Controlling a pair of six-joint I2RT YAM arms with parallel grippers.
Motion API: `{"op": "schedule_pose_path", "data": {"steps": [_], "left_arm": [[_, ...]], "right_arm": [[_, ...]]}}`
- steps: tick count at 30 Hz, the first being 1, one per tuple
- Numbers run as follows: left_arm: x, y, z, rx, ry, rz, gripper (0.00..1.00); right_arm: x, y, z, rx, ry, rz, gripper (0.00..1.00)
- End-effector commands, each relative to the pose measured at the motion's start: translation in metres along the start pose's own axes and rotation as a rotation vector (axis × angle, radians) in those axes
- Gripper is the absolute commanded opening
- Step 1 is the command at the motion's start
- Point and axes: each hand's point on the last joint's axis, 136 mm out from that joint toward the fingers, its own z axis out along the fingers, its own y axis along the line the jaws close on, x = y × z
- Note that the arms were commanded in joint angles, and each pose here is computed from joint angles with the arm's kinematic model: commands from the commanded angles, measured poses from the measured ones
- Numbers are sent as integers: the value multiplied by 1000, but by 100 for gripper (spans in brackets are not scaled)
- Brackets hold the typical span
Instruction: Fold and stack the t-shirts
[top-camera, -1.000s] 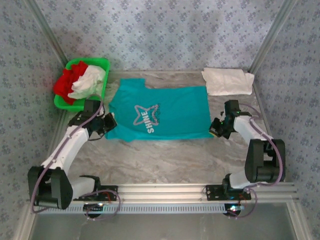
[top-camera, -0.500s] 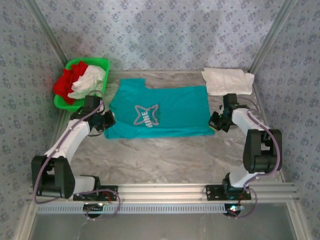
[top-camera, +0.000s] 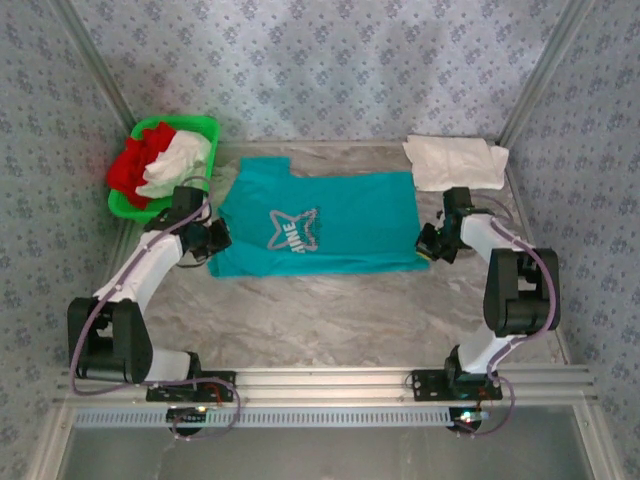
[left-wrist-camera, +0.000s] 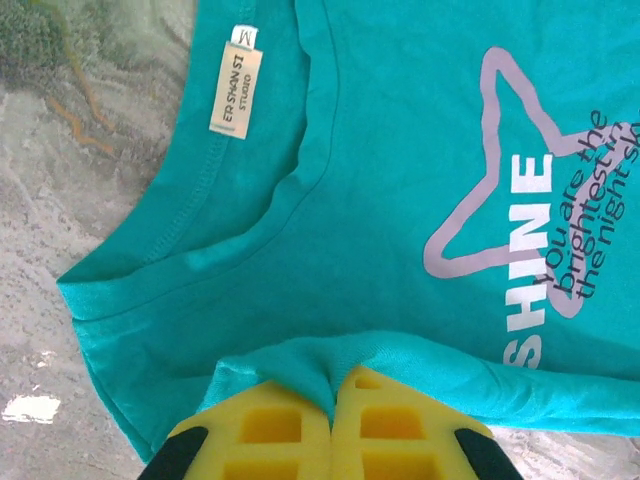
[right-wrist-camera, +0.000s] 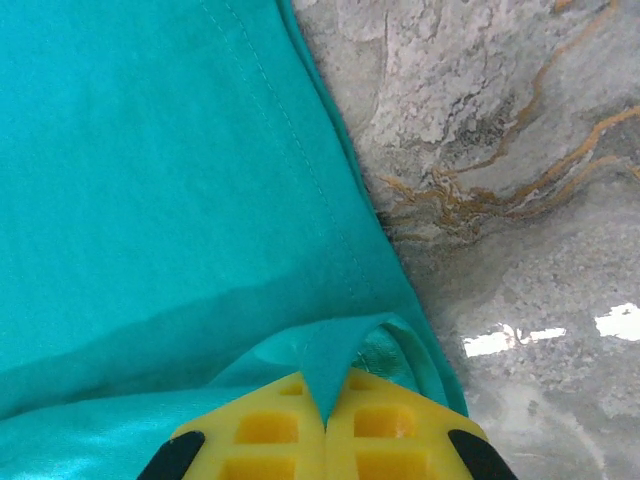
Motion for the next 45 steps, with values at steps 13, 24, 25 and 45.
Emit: {"op": "schedule_pose_path", "data": {"steps": [13,24,25,45], "left_arm": [[-20,-3,4,-26,-3,48,0],[-29,-6,6,-32,-8,61,0],[-30,-7,7,-31,-9,61,0],[-83,-33,-33,-26,-215,73,55]], "right_arm": [[-11,6,-2,6,0,-1,2],[-27,17,-5,-15,-26,8,1],[-29,18,-6,-19,-29,7,2],[-83,66,-70,-160,-188,-51,54]]}}
